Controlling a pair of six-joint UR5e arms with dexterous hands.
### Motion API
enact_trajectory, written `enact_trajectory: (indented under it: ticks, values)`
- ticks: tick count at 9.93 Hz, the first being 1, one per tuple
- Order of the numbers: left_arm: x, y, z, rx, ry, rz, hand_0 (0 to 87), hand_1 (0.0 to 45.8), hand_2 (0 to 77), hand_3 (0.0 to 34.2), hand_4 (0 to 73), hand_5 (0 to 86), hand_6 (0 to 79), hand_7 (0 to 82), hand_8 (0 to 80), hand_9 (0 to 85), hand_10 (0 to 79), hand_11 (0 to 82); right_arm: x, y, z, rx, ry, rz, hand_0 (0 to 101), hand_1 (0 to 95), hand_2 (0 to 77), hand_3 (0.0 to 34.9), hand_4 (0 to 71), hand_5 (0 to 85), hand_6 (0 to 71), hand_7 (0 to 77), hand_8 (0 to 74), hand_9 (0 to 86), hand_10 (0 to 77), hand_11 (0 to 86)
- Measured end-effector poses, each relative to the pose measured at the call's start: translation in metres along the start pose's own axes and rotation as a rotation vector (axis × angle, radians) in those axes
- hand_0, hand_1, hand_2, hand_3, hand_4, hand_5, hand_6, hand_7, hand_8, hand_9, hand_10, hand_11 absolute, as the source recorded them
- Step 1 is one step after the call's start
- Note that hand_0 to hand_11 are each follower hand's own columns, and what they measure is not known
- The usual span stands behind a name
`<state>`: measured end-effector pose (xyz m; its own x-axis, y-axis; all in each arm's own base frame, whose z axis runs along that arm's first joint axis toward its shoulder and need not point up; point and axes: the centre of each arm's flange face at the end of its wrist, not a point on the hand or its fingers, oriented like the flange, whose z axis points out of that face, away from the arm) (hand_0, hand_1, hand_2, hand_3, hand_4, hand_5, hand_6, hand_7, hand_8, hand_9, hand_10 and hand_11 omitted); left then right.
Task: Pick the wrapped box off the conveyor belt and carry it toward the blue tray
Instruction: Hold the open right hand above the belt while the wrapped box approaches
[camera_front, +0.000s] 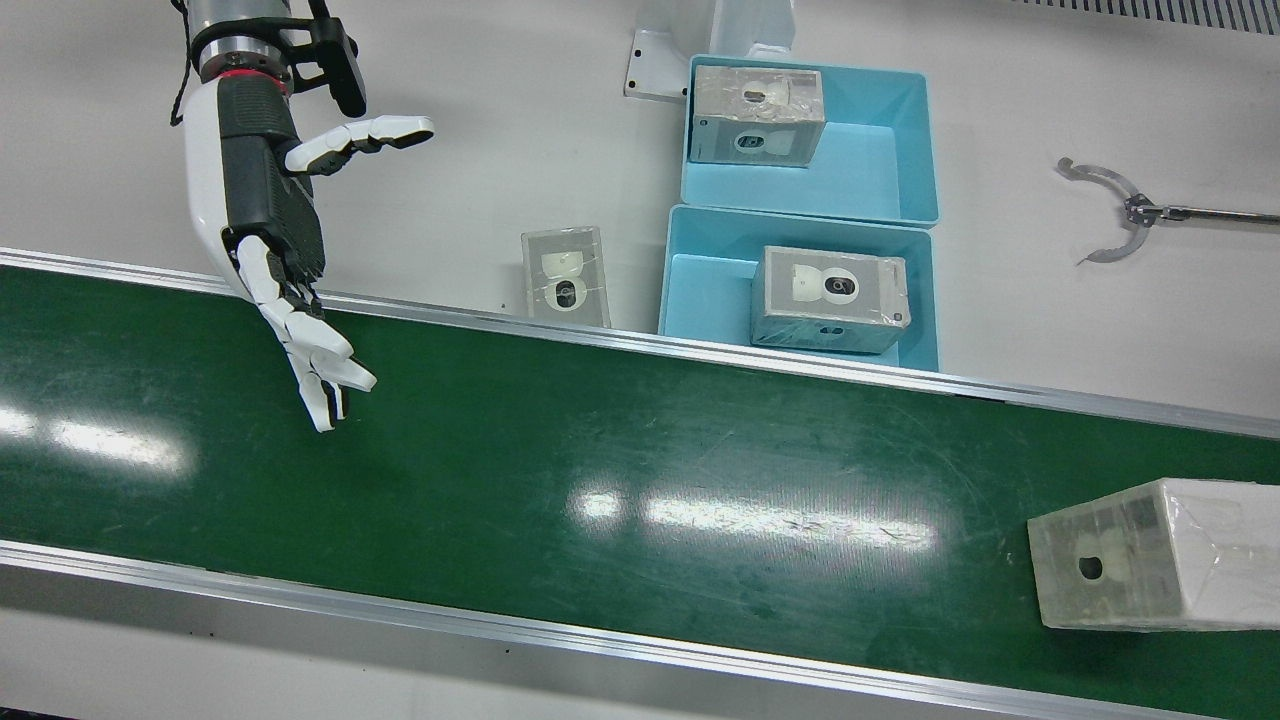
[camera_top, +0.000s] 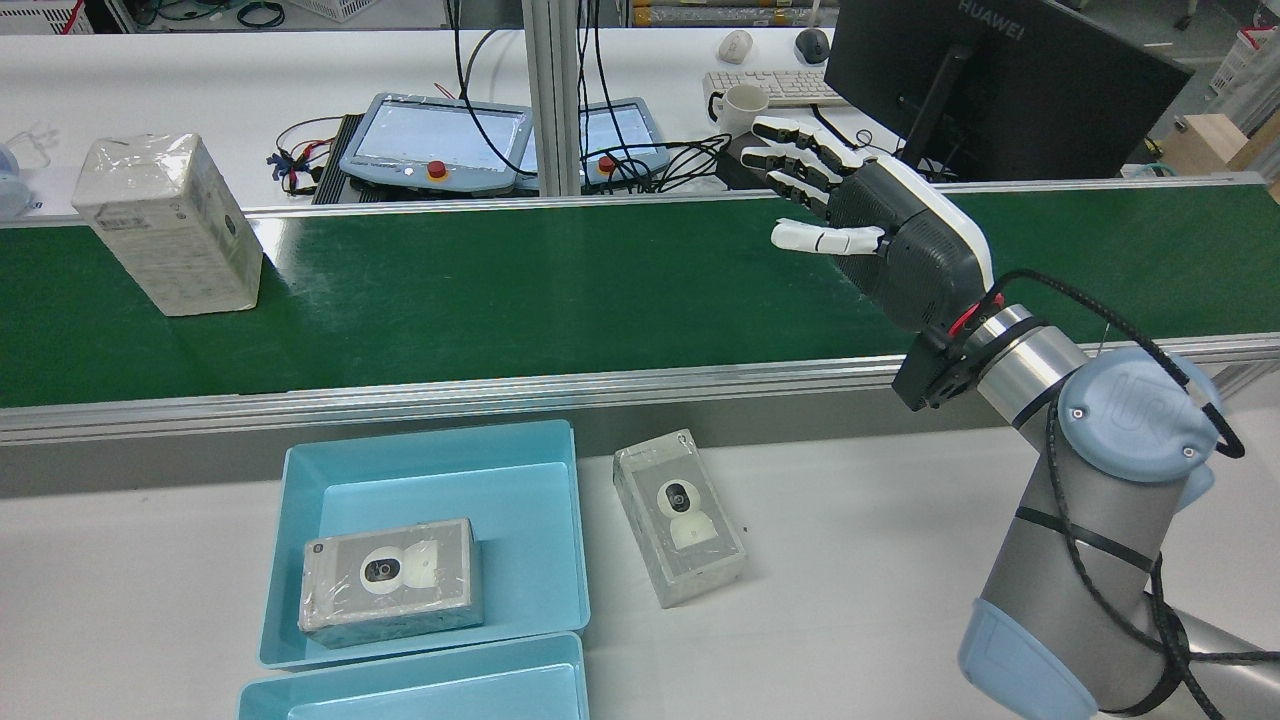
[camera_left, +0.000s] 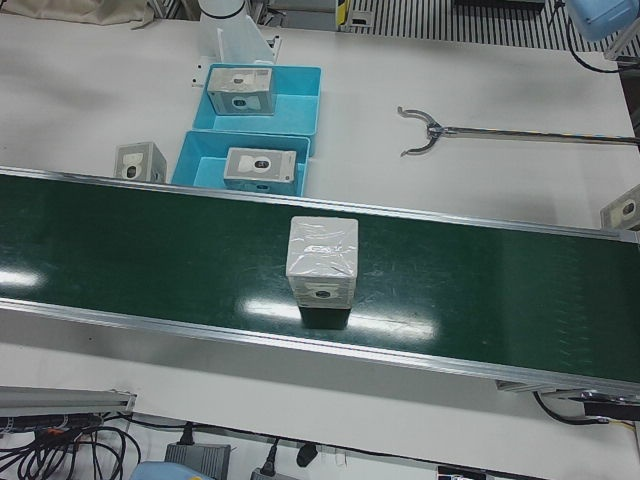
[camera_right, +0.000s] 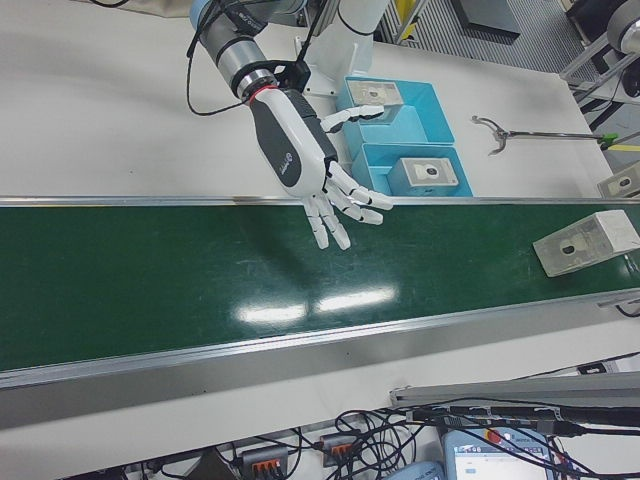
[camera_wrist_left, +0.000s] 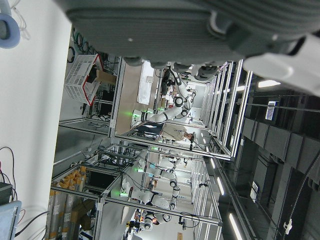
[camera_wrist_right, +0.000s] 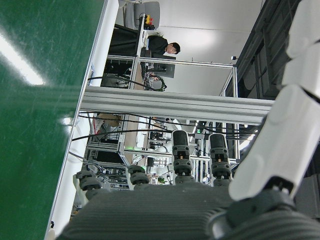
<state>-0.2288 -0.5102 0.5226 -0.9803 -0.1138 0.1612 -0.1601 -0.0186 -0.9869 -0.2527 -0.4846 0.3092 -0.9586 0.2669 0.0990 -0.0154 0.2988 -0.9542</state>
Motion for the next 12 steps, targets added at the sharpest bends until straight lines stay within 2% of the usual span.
enact_trajectory:
  ticks: [1, 9, 12]
  values:
    - [0.0, 0.0, 0.0, 0.0, 0.0, 0.0, 0.0, 0.0, 1.1, 0.0, 0.0, 0.5, 0.0, 0.5, 0.5, 0.0, 0.0, 0.0, 0.0, 0.0, 0.0, 0.0, 0.0, 0.0, 39, 8.2, 14.7, 30.5, 6.0, 20.2, 0.0, 21.8, 1.1, 7.6, 3.3, 5.4]
    - [0.0, 0.0, 0.0, 0.0, 0.0, 0.0, 0.0, 0.0, 1.1, 0.0, 0.0, 0.5, 0.0, 0.5, 0.5, 0.0, 0.5, 0.0, 0.0, -0.005, 0.004, 0.011, -0.004, -0.007, 39, 9.8, 15.3, 30.7, 6.0, 20.2, 0.0, 21.8, 1.1, 7.6, 3.3, 5.4]
    - [0.0, 0.0, 0.0, 0.0, 0.0, 0.0, 0.0, 0.0, 0.5, 0.0, 0.0, 0.5, 0.0, 0.5, 0.5, 0.0, 0.0, 0.0, 0.0, -0.01, 0.052, 0.038, -0.041, -0.031, 43, 12.0, 13.6, 30.2, 7.6, 18.5, 0.0, 21.8, 1.1, 7.6, 3.8, 6.0]
